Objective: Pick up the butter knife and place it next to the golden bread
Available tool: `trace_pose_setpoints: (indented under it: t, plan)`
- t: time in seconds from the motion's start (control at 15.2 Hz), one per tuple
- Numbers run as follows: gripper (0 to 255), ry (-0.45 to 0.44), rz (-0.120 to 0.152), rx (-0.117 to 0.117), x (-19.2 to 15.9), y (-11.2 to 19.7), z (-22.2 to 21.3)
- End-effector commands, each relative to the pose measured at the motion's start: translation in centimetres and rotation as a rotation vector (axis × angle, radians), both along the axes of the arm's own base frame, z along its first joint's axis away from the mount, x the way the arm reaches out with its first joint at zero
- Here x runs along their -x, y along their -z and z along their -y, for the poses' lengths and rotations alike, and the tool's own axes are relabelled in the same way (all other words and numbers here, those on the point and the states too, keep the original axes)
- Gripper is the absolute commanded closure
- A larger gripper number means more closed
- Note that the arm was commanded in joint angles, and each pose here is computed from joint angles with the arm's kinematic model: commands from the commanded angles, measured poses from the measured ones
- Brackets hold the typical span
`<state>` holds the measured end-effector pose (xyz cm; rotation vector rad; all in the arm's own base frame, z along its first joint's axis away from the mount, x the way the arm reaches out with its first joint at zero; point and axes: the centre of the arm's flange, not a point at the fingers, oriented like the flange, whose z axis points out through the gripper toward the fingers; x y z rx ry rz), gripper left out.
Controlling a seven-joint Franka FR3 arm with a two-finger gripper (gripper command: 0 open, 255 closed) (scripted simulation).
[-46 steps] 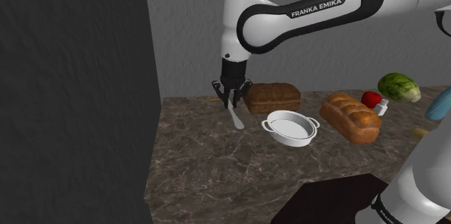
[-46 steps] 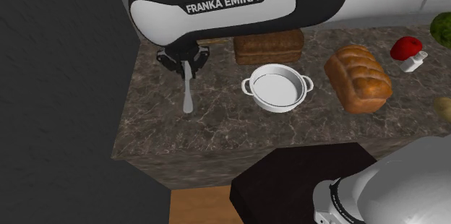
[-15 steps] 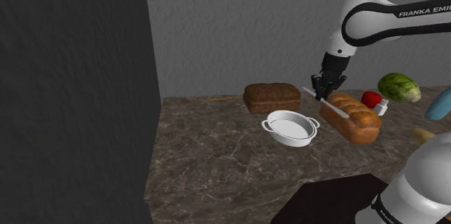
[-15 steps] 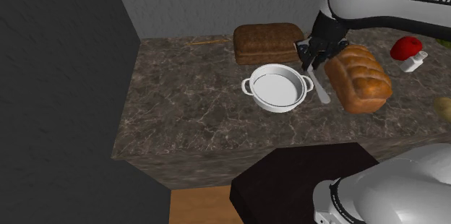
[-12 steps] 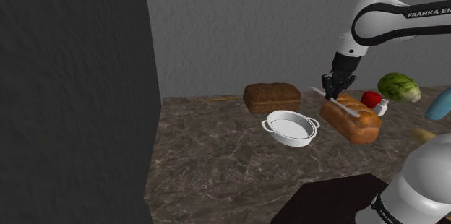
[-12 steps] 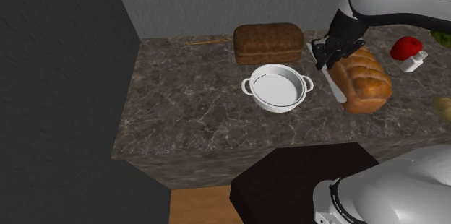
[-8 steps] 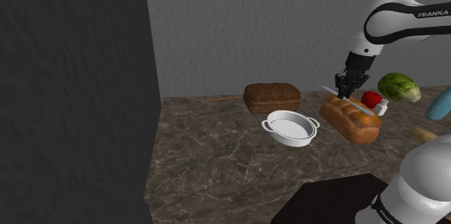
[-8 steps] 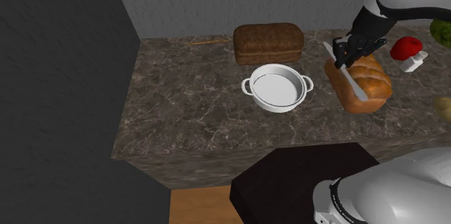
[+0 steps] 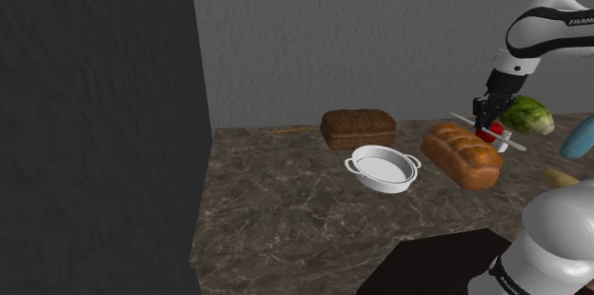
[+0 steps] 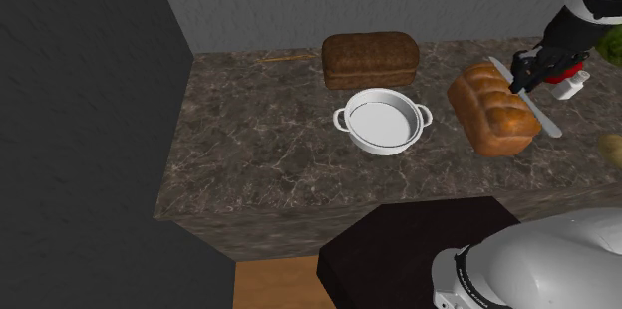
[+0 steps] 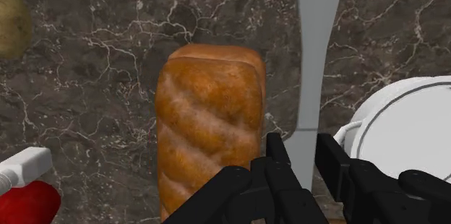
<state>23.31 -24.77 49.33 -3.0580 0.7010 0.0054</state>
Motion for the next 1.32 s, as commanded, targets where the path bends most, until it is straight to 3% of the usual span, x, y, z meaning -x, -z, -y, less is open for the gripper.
trace_pose_setpoints:
  t: [0.0, 1.06, 1.25]
  plan:
    - [255, -0.002, 0.0, 0.0, 1.4, 0.0, 2.1]
    - [255, -0.002, 0.0, 0.0, 12.5, 0.0, 20.8]
    - [255, -0.002, 0.0, 0.0, 12.5, 1.5, 20.8]
